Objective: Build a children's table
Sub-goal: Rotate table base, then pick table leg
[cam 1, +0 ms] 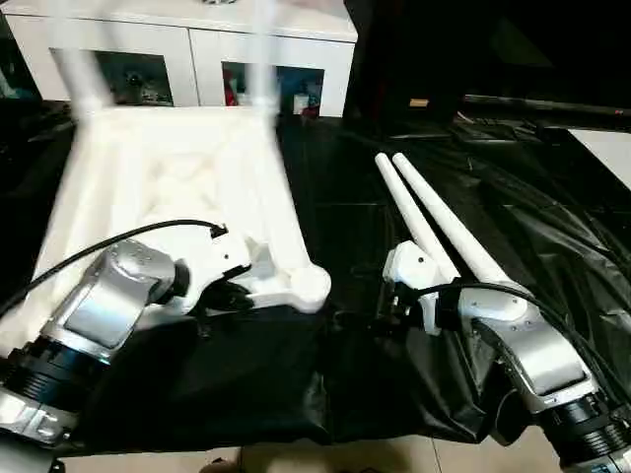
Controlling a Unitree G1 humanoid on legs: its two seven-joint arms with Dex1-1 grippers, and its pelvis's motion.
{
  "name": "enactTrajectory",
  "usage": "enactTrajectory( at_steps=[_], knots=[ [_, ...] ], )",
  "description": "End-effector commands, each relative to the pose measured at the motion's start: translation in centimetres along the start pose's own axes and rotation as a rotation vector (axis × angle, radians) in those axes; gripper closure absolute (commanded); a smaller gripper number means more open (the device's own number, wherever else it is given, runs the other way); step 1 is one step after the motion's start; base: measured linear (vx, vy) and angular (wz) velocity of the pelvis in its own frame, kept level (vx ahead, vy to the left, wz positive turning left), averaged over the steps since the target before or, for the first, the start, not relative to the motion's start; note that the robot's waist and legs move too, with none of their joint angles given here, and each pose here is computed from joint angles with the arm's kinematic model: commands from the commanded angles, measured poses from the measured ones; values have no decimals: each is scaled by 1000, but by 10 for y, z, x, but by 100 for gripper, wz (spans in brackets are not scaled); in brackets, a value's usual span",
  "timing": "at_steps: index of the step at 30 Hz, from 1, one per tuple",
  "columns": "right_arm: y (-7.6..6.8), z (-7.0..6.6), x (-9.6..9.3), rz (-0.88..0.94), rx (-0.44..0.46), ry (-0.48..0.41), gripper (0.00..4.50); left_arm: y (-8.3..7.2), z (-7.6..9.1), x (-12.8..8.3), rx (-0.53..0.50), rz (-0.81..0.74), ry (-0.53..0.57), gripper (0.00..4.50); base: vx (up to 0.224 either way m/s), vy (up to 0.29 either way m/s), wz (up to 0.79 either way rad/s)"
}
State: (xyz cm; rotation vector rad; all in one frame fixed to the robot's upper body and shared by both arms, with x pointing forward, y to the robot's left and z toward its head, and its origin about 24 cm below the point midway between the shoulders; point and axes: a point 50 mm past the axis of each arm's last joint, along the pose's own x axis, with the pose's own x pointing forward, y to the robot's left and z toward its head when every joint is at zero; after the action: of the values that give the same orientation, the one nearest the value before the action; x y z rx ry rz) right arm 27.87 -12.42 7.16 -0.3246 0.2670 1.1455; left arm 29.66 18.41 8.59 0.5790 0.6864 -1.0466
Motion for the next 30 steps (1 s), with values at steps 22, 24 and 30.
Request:
enactTrajectory(
  at_steps=[22, 24, 30],
  knots=[
    [-91, -6, -42, -645, 393, 126, 5, 14, 57, -44, 82, 24, -427, 324, 0, 0, 0],
    [-92, -9, -43, -660, 405, 154, 5, 11, 59, -42, 81, 11, -430, 324, 0, 0, 0],
    [-104, -28, -48, -808, 571, 347, 5, -9, 68, -21, 92, -105, -409, 324, 0, 0, 0]
  ],
)
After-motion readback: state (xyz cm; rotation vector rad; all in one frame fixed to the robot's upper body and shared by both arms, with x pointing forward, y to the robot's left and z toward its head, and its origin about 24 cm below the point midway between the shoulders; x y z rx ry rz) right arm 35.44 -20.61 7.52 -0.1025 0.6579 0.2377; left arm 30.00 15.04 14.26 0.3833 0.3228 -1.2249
